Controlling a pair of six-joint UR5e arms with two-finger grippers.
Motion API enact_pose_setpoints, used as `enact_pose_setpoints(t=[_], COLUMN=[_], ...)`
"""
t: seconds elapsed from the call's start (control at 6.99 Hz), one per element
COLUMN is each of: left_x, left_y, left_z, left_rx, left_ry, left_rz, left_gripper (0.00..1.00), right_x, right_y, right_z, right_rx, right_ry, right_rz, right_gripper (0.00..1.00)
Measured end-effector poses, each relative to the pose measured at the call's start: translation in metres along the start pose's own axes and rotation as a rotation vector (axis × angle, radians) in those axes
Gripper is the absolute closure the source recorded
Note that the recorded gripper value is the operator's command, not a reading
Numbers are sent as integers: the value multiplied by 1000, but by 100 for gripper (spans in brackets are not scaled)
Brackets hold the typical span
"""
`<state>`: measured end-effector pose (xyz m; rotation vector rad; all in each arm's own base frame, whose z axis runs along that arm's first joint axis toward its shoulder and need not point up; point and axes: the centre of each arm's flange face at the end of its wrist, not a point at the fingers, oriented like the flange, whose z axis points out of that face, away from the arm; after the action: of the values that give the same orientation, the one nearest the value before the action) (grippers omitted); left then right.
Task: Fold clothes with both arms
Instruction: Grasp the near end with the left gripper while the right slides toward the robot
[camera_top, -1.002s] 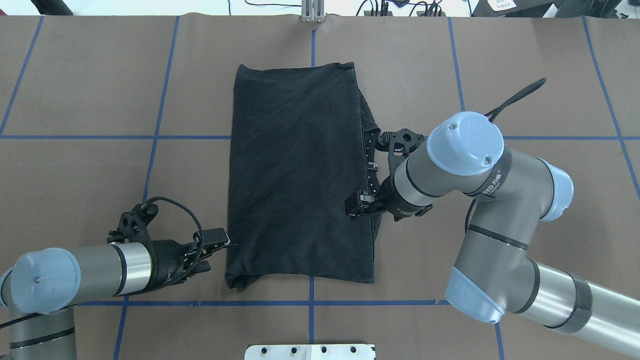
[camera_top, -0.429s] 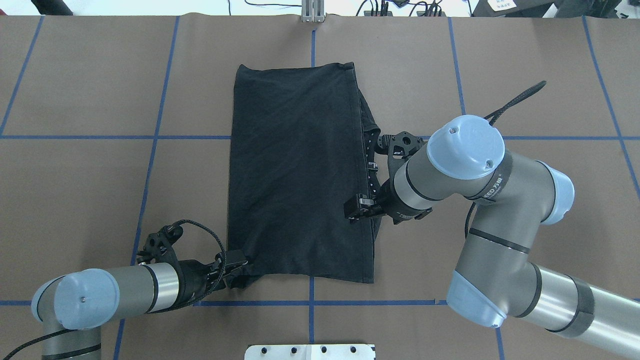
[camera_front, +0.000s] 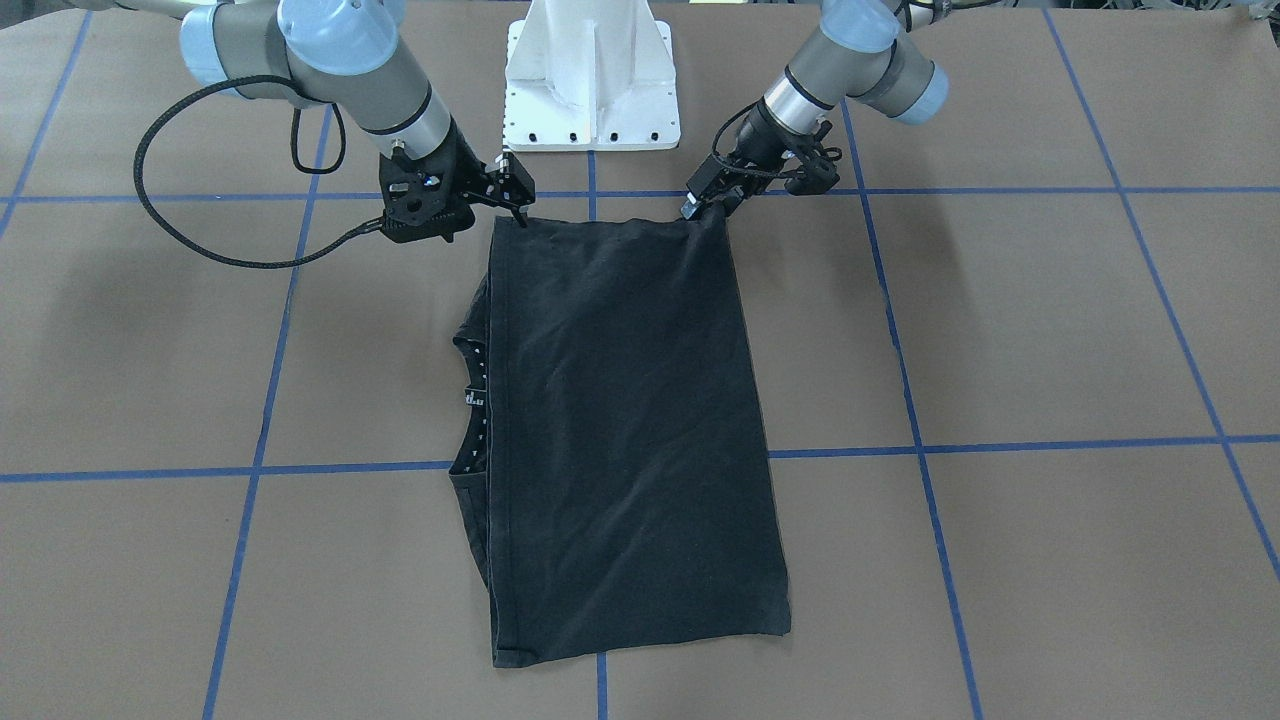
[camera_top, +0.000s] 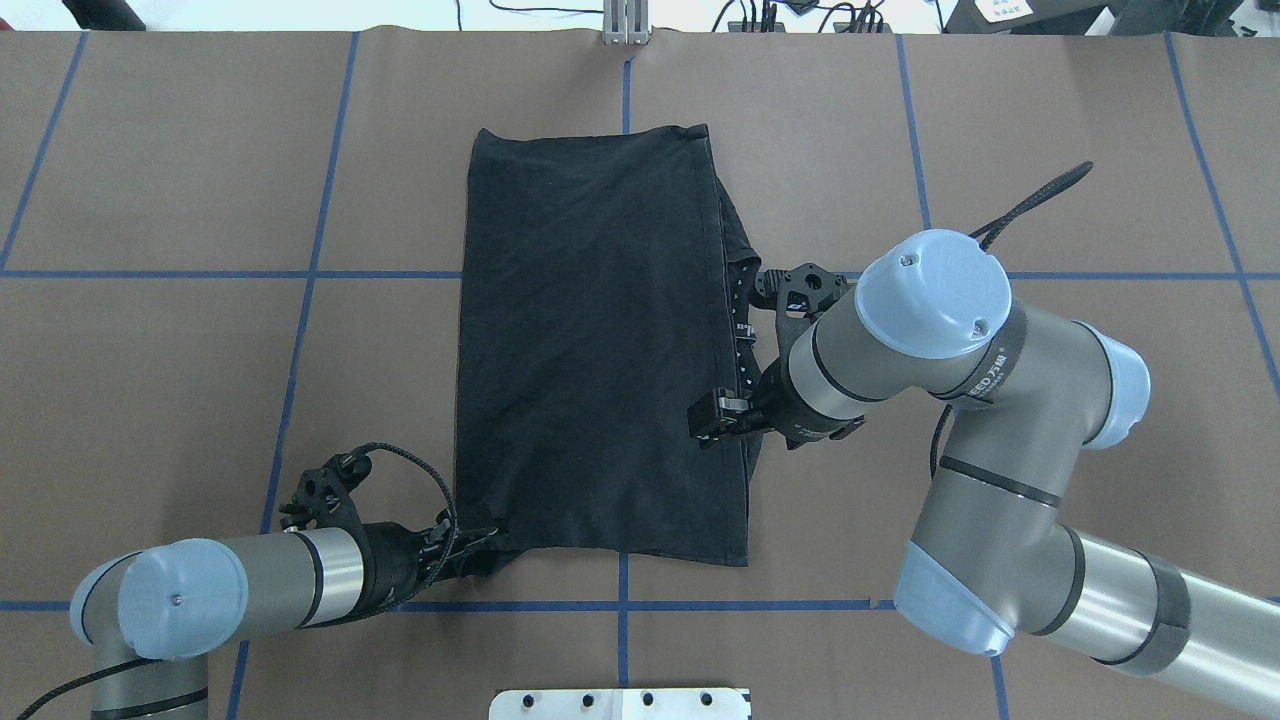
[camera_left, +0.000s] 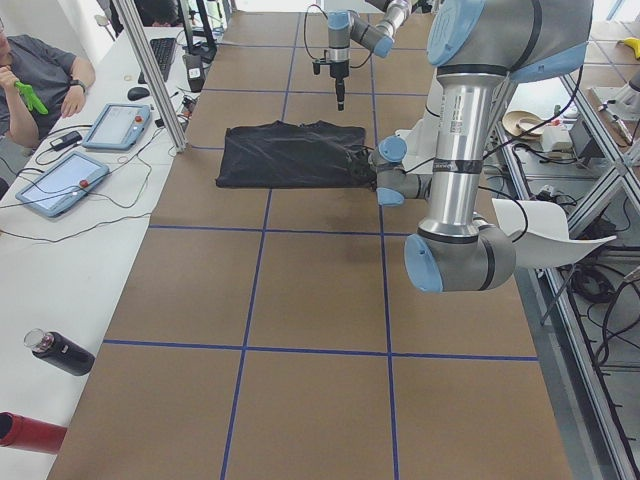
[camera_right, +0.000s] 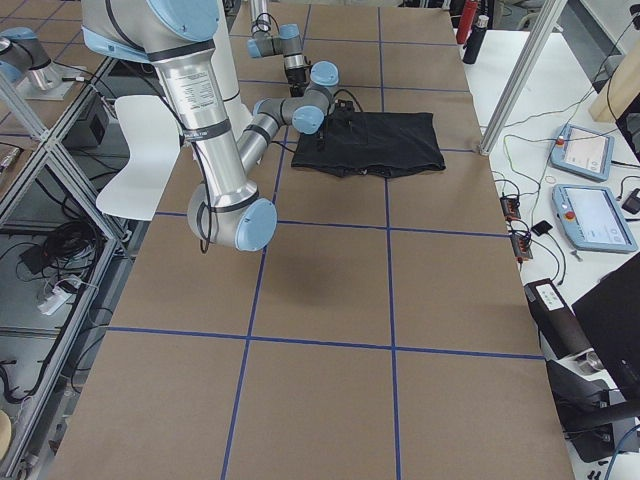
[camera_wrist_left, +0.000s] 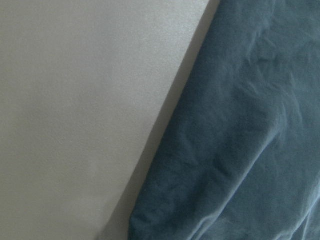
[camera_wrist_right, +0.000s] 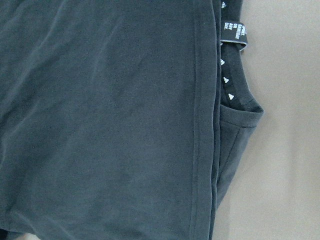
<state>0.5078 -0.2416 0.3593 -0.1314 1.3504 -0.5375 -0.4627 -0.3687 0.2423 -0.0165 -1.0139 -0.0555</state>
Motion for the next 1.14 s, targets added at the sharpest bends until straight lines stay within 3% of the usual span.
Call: enact_pose_setpoints(t=[0.14, 0.43, 0.86, 1.14], left_x=[0, 4, 11, 14], left_y=[0, 2, 0, -1], left_z=[0, 2, -1, -4], left_rx=[-1, 1, 7, 9], left_ry=[0, -5, 1, 8], left_rz=[1, 2, -2, -2], left_gripper=[53, 97, 100, 100], right_x=[1, 5, 7, 0], right_y=[0, 1, 2, 14], right_z=[1, 3, 4, 14], right_rx=[-1, -2, -2, -5], right_ry=[1, 8, 12, 17], right_rz=[1, 4, 10, 71], right_gripper=[0, 0, 0, 0])
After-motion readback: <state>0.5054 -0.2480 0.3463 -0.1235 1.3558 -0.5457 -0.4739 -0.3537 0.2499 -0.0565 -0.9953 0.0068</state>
